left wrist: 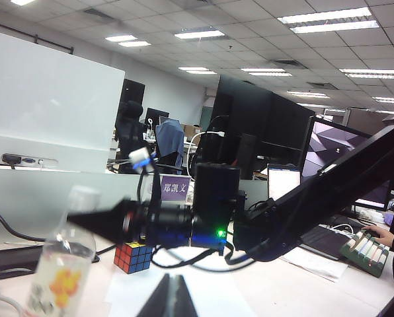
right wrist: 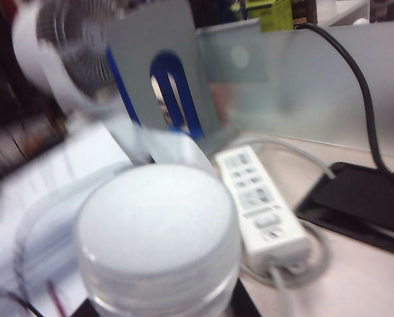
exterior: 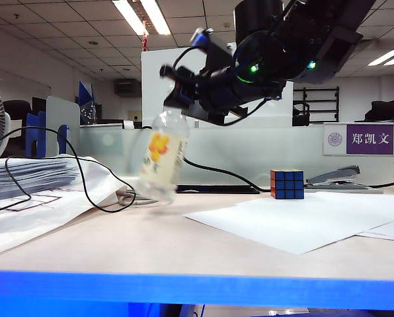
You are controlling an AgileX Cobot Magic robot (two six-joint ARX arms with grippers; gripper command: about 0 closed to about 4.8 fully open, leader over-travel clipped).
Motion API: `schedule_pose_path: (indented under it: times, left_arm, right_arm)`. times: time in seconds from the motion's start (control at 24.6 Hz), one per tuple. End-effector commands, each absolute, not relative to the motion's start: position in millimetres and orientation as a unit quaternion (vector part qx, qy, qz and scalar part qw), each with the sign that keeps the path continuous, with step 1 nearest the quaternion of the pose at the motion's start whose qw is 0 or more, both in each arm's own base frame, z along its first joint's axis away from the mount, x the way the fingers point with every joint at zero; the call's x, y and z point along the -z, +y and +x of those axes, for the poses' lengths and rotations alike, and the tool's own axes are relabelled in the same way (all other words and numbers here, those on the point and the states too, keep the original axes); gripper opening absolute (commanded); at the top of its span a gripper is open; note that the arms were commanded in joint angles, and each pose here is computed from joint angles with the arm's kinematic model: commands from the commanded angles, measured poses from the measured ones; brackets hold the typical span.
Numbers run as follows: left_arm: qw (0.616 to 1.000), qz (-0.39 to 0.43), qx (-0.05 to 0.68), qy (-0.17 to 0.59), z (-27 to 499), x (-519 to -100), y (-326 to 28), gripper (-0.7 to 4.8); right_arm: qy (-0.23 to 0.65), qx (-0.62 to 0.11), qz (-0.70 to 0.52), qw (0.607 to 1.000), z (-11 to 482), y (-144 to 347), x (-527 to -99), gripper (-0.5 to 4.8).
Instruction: Flip the plastic bottle upside down.
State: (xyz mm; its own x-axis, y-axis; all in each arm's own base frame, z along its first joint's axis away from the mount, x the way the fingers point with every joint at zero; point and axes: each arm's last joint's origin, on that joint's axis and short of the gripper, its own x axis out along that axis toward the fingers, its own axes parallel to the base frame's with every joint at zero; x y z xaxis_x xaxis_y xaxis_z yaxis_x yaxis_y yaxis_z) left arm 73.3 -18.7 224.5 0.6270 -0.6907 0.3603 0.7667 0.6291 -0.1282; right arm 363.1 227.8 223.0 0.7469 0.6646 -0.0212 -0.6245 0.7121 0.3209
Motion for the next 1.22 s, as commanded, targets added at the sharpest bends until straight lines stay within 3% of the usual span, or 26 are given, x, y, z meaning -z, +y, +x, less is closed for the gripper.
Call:
schedule_pose_path:
  times: [0.04, 0.2, 0.33, 0.41, 0.61, 0.69, 0.81, 0.98, 1.06, 1.22]
  left_arm:
    - [0.890, -0.132, 0.411, -0.147, 72.0, -226.9, -18.8, 0.04]
    - [0.885, -0.120, 0.417, -0.169, 69.3, -230.8, -19.0, 0.04]
    - [0.875, -0.088, 0.415, -0.232, 61.9, -241.4, -18.6, 0.04]
    - [0.871, -0.053, 0.384, -0.302, 55.6, -250.6, -17.4, 0.04]
    - [0.868, -0.010, 0.356, -0.346, 48.2, -266.0, -16.8, 0.06]
    - [0.863, -0.004, 0.358, -0.357, 45.1, -270.5, -17.0, 0.55]
    - [0.855, 0.006, 0.357, -0.377, 40.7, -275.7, -17.1, 0.98]
    - [0.845, 0.030, 0.363, -0.391, 37.6, -277.9, -17.8, 3.18]
    - [0.836, 0.042, 0.377, -0.396, 35.1, -278.7, -18.6, 3.27]
    - [0.833, 0.052, 0.370, -0.408, 33.1, -281.5, -18.5, 4.28]
  right_arm:
    - [0.055, -0.367, 0.291, 0.882, 364.0, 229.5, -244.2, -0.06]
    - [0.112, -0.424, 0.449, 0.779, 362.6, 233.0, -260.1, -0.06]
    - [0.133, -0.476, 0.534, 0.686, 357.2, 232.5, -273.0, -0.06]
    - [0.149, -0.513, 0.580, 0.615, 351.5, 231.8, -282.7, -0.06]
    - [0.182, -0.579, 0.640, 0.471, 333.1, 234.9, -301.7, -0.06]
    - [0.237, -0.592, 0.644, 0.423, 320.9, 245.1, -307.5, -0.06]
    - [0.260, -0.617, 0.629, 0.395, 295.8, 268.3, -315.5, -0.06]
    - [0.294, -0.624, 0.639, 0.341, 261.7, 301.1, -319.0, -0.06]
    - [0.303, -0.628, 0.640, 0.323, 254.4, 308.4, -323.6, -0.06]
    - [0.291, -0.639, 0.642, 0.309, 254.1, 308.0, -338.5, -0.06]
